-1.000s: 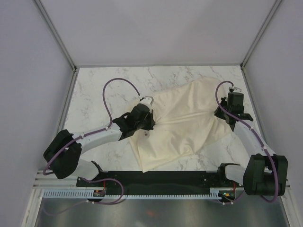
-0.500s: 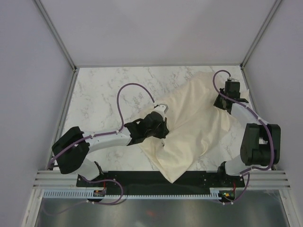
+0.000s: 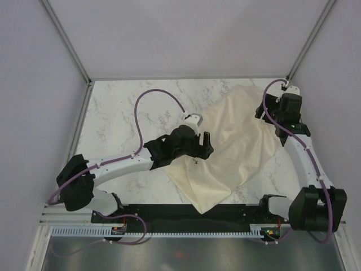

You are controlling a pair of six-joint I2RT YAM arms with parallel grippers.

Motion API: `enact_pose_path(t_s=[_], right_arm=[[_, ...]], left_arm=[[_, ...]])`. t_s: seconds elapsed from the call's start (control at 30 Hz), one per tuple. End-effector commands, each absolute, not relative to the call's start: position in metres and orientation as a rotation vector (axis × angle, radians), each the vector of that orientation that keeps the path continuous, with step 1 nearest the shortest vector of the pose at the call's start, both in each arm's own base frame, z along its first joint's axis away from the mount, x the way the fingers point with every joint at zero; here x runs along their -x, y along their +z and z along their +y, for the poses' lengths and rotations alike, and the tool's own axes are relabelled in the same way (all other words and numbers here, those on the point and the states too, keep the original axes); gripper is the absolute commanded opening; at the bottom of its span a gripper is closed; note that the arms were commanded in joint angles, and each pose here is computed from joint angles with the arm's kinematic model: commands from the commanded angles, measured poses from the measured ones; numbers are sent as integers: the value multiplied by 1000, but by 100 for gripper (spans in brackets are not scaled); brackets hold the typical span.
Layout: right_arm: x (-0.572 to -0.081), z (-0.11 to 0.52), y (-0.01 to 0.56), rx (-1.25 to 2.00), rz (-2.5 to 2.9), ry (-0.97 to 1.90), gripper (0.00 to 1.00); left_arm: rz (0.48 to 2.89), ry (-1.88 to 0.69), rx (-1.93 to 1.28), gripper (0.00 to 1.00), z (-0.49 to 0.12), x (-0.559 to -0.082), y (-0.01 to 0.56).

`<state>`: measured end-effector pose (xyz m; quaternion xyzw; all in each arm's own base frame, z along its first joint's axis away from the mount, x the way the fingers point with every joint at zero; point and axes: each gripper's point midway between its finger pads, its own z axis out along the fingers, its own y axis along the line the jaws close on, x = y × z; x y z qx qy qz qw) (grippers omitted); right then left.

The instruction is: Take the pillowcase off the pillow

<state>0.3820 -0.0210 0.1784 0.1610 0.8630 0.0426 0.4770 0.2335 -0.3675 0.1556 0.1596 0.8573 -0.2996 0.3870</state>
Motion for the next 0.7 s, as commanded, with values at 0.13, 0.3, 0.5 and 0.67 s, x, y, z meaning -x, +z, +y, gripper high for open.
enact_pose_path(t_s=[0.13,0.3,0.5,0.67], right_arm=[[-336,2,263,-231,1953,206,82],[-305,47,272,-125,1917,431,81],[-275,122,253,37,1946,605,78],[-255,162,240,76,1976,627,75]], left_arm=[[2001,-680,-243,100,-307,-237,238],[2073,-544,-157,100,-254,-225,211],[2152,-514,19,100,-210,-212,165],[2190,-507,68,100,-202,-206,143]])
